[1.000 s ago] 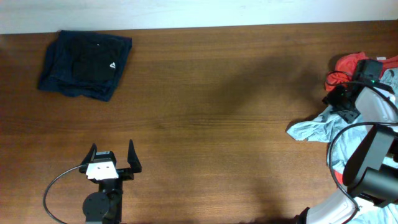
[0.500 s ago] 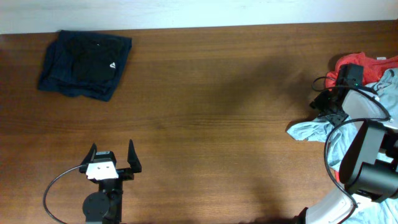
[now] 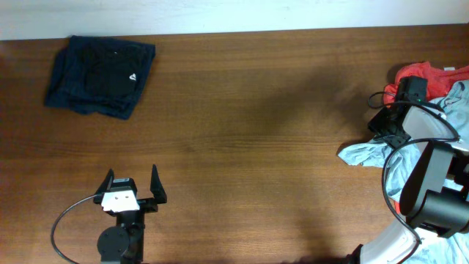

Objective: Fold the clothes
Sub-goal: 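Grasp the light blue t-shirt edge with the right gripper, then lift and drag the light blue t-shirt leftward across the table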

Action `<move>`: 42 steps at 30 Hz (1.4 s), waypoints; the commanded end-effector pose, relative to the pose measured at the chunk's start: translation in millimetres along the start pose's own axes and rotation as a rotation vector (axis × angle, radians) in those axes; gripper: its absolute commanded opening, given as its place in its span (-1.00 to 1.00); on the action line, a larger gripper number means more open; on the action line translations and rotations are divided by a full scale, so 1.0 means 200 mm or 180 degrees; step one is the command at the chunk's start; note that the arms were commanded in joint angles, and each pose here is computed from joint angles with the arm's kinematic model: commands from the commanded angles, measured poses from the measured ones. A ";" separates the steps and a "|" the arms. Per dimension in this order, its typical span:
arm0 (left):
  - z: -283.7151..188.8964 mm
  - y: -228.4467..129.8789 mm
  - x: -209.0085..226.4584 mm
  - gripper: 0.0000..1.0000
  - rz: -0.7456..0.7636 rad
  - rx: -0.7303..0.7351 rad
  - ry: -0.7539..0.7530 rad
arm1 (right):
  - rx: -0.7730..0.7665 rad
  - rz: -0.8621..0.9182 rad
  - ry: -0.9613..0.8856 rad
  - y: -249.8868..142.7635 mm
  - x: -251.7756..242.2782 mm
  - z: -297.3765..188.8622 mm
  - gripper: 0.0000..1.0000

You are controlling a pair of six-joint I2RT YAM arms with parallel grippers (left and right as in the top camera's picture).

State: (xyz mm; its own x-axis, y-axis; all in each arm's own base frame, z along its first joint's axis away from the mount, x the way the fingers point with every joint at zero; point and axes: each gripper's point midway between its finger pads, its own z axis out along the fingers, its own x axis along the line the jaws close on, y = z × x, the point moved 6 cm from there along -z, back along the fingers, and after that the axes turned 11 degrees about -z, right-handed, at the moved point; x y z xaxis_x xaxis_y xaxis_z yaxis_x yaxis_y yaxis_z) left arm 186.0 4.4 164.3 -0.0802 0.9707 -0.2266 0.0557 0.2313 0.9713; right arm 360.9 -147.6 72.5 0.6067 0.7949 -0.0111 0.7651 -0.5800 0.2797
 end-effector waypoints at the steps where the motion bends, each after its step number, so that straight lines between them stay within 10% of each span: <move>1: 0.00 -0.01 -0.01 0.98 0.0051 0.0006 -0.0040 | -0.0032 0.0038 -0.0088 0.01 -0.04 -0.01 -0.35; 7: 0.00 -0.01 -0.01 0.98 0.0051 0.0006 -0.0040 | -0.0014 -0.0005 -0.0095 0.00 -0.04 -0.02 -0.92; 27: 0.00 -0.01 -0.01 0.98 0.0051 0.0007 -0.0040 | -0.1274 -0.0491 0.0412 0.19 0.06 -0.95 -0.92; 42: 0.00 -0.01 -0.01 0.98 0.0051 0.0006 -0.0040 | -0.2147 -0.1594 0.1163 0.03 0.57 -1.77 -0.92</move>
State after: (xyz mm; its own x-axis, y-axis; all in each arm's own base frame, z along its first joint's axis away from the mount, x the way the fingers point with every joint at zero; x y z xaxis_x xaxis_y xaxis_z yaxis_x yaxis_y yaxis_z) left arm 186.0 4.4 164.4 -0.0801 0.9707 -0.2266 0.0553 0.2313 0.9713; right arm 367.2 -27.1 376.4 0.1427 0.9898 -0.0058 0.6398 -0.0878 0.7635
